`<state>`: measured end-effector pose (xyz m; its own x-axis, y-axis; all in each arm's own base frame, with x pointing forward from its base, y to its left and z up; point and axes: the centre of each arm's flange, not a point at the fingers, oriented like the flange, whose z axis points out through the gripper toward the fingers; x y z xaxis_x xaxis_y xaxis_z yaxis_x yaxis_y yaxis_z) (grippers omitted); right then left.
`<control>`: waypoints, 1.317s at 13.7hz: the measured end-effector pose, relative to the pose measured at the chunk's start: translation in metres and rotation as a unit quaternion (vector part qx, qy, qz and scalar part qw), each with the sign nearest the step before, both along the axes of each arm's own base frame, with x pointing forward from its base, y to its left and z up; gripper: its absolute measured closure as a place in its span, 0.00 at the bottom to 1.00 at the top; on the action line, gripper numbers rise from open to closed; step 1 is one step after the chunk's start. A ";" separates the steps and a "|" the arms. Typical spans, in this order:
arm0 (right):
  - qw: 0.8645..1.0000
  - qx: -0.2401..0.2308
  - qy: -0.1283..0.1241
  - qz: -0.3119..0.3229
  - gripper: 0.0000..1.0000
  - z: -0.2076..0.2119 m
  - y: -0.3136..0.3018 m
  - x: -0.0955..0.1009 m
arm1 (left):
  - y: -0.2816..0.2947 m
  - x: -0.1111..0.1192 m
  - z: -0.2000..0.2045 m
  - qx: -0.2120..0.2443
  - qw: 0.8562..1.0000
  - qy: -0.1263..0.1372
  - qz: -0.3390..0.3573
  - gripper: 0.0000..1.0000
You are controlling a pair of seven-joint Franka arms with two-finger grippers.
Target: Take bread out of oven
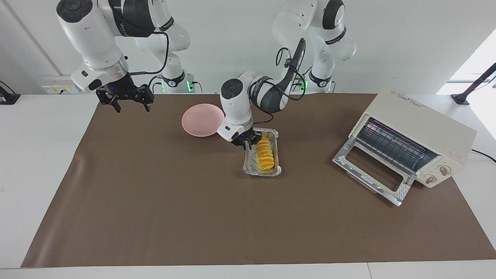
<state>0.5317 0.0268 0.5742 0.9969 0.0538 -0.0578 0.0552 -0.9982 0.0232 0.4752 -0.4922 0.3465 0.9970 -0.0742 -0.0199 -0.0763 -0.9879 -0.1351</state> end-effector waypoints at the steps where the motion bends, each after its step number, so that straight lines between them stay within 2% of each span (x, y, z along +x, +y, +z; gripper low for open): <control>1: 1.000 0.001 -0.003 0.009 0.00 -0.003 0.009 0.001 | 0.000 0.004 0.008 -0.005 1.000 -0.006 0.004 0.53; 2: 1.000 0.003 -0.004 0.017 0.00 -0.007 0.020 0.003 | 0.003 0.011 0.022 -0.013 1.000 -0.017 0.011 0.43; 3: 0.999 0.005 -0.002 0.035 0.00 -0.019 0.040 0.008 | 0.021 0.027 0.069 -0.035 0.998 -0.038 0.033 0.16; 4: 0.999 0.006 -0.001 0.049 0.00 -0.032 0.056 0.013 | 0.048 0.040 0.102 -0.043 0.997 -0.041 0.057 0.04; 5: 0.998 0.008 -0.002 0.060 0.00 -0.047 0.072 0.017 | 0.082 0.054 0.131 -0.046 0.995 -0.041 0.085 0.00; 8: 0.998 0.027 0.003 0.050 0.00 -0.097 0.132 0.021 | 0.217 0.090 0.214 -0.055 0.983 -0.042 0.173 0.00; 10: 0.999 0.038 0.000 0.031 0.00 -0.120 0.183 0.018 | 0.307 0.097 0.253 -0.062 0.978 -0.035 0.195 0.00; 12: 0.999 0.049 -0.010 -0.003 0.00 -0.142 0.238 0.010 | 0.376 0.094 0.274 -0.067 0.974 -0.024 0.216 0.00; 15: 0.997 0.049 -0.008 -0.062 0.00 -0.174 0.296 -0.002 | 0.422 0.085 0.271 -0.055 0.975 0.024 0.214 0.00; 18: 0.990 0.054 0.007 -0.130 0.00 -0.212 0.308 0.001 | 0.444 0.070 0.277 -0.054 0.978 0.060 0.190 0.00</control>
